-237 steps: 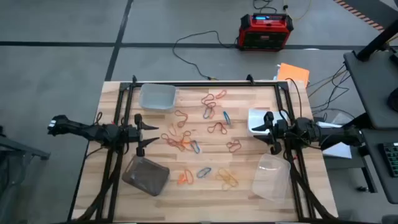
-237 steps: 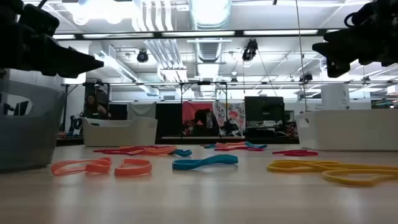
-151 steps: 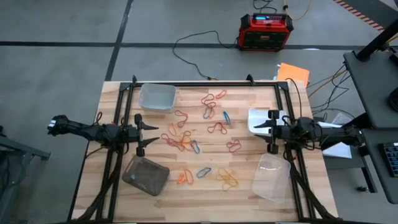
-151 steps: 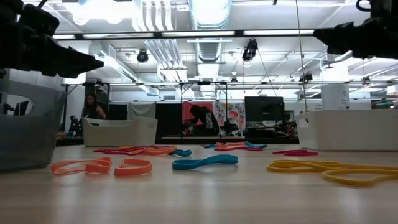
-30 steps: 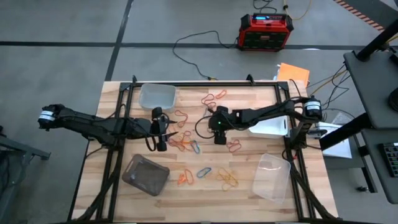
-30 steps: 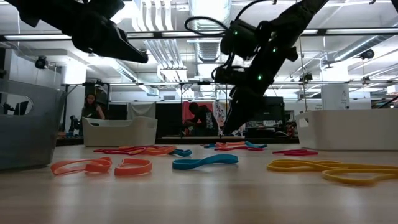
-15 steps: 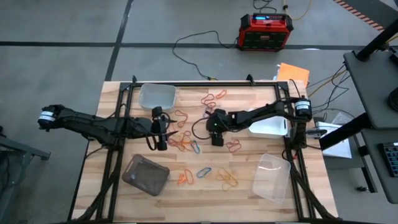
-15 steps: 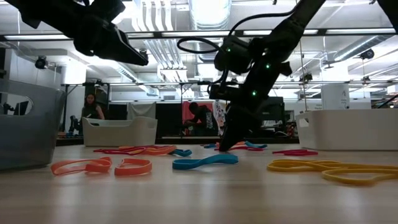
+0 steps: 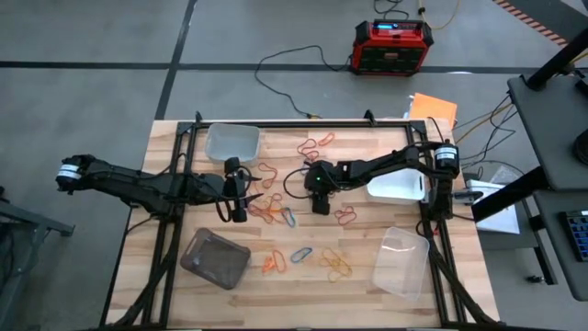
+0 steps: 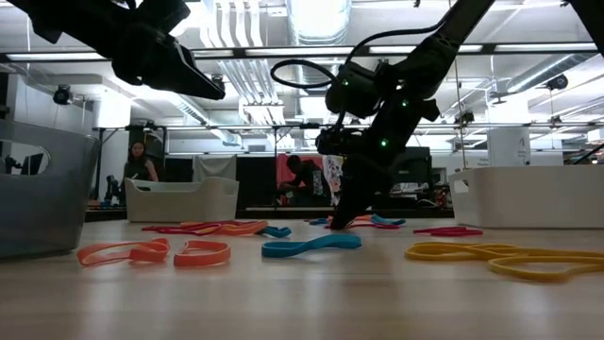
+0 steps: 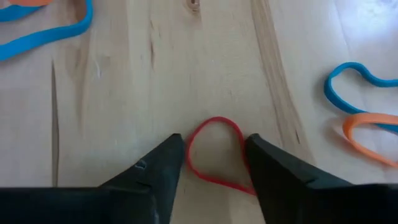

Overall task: Sort rubber bands into baskets
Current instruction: Put the red rubber band into the white bin

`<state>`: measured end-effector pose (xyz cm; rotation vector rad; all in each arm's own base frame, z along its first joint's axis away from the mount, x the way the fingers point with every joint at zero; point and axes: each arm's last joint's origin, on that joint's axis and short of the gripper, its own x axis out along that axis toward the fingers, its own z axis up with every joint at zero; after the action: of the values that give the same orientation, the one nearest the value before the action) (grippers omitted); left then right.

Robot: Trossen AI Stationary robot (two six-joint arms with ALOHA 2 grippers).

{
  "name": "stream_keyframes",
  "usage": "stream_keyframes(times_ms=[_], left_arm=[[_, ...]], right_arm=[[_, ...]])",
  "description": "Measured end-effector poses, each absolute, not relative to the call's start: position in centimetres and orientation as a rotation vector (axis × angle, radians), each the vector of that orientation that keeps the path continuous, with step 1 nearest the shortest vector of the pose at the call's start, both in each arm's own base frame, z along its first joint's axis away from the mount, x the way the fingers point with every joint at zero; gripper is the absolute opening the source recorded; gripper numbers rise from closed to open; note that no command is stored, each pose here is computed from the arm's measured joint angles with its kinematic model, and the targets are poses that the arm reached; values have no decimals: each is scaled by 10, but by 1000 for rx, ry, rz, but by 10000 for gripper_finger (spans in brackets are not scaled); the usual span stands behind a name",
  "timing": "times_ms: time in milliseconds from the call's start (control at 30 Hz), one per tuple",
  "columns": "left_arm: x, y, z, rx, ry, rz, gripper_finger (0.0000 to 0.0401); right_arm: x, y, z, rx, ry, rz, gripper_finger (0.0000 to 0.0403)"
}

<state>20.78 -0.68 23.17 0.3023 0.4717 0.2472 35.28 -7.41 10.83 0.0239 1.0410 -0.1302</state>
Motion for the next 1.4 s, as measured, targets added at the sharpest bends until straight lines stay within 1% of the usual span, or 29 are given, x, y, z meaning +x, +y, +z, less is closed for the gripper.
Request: stream_keyframes(times_ms=[367, 733, 1067, 1267, 1400], left_arm=[[208, -7, 232, 302, 472, 247, 187], [203, -6, 217, 270, 519, 251, 187], [203, -8, 211, 260, 462, 215, 187], [203, -8, 210, 235, 460, 193, 187], [201, -9, 205, 221, 452, 150, 180]], right_arm=[[352, -75, 107, -5, 1050, -129, 17], [353, -75, 116, -7, 1004, -129, 9], [350, -71, 135, -9, 942, -124, 8], [346, -67, 139, -21, 839, -126, 8], [341, -65, 141, 10, 754, -127, 8]])
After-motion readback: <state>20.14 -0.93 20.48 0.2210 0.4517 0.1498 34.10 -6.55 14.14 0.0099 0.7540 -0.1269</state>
